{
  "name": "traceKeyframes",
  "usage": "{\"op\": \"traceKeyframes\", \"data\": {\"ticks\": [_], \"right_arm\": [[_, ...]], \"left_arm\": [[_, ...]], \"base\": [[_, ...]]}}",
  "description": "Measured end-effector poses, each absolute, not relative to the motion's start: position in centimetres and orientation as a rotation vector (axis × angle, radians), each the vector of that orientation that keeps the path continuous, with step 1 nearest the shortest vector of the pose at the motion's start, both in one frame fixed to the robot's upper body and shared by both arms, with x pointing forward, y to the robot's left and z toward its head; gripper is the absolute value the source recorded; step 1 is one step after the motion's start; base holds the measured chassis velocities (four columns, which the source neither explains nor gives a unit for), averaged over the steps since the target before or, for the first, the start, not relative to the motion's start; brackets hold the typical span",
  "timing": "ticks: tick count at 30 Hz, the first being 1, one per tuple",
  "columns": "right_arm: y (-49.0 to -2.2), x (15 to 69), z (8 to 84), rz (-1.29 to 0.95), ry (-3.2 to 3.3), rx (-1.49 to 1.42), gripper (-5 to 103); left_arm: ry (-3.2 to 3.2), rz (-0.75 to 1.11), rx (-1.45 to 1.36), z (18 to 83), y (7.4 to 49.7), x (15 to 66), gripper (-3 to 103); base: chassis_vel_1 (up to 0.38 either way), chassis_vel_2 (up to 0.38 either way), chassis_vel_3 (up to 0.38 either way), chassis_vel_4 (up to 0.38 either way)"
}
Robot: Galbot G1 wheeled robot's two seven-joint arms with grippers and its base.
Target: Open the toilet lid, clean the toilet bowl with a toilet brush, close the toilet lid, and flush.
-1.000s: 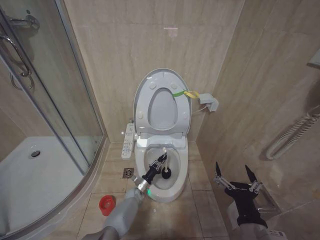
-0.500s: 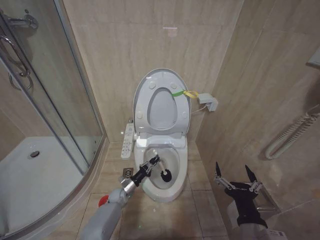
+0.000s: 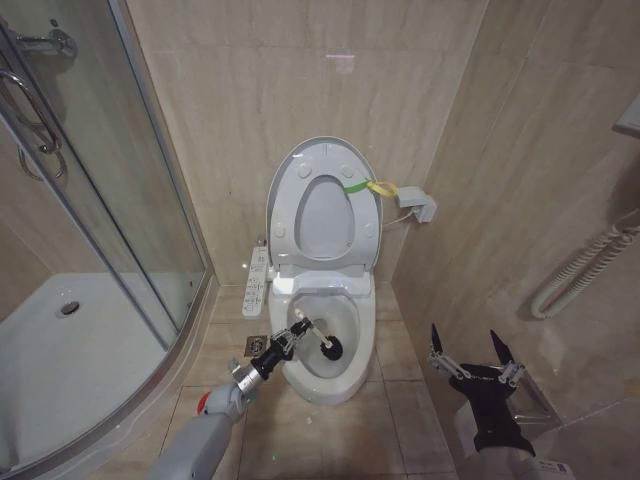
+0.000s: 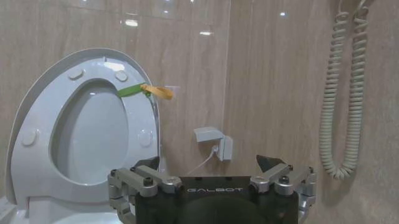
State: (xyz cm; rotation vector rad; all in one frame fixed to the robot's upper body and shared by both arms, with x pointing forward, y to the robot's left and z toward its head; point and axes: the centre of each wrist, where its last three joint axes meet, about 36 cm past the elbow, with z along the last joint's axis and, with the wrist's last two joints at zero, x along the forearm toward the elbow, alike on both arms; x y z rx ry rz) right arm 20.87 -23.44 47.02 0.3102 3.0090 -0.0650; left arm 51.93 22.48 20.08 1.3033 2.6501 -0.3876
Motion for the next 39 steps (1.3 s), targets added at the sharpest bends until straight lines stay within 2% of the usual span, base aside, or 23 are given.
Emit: {"op": "traceKeyframes", "data": {"ticks": [5,15,19,39], "right_arm": [[-23.4,20.9,47.0,-0.065,3.009,0.310,100],[-23.4,20.9,47.0,-0.065,3.009,0.310,100],[-23.4,20.9,47.0,-0.065,3.009,0.310,100],[-23.4,20.9,47.0,-0.065,3.009,0.310,100]], "left_arm": [[2.668,-0.295,1.325,20.9,23.3,53.9,15],[2.650,-0.211,1.399,21.6,23.5,54.7,15],[2.615,-0.123,1.448,22.7,24.0,55.5,15],[2.493,-0.026,1.469,27.5,24.1,56.2,15]], "base": [[0.000,0.000,0.000,0.000],[0.000,0.000,0.000,0.000],[0.000,0.000,0.000,0.000],[0.000,0.000,0.000,0.000]]}}
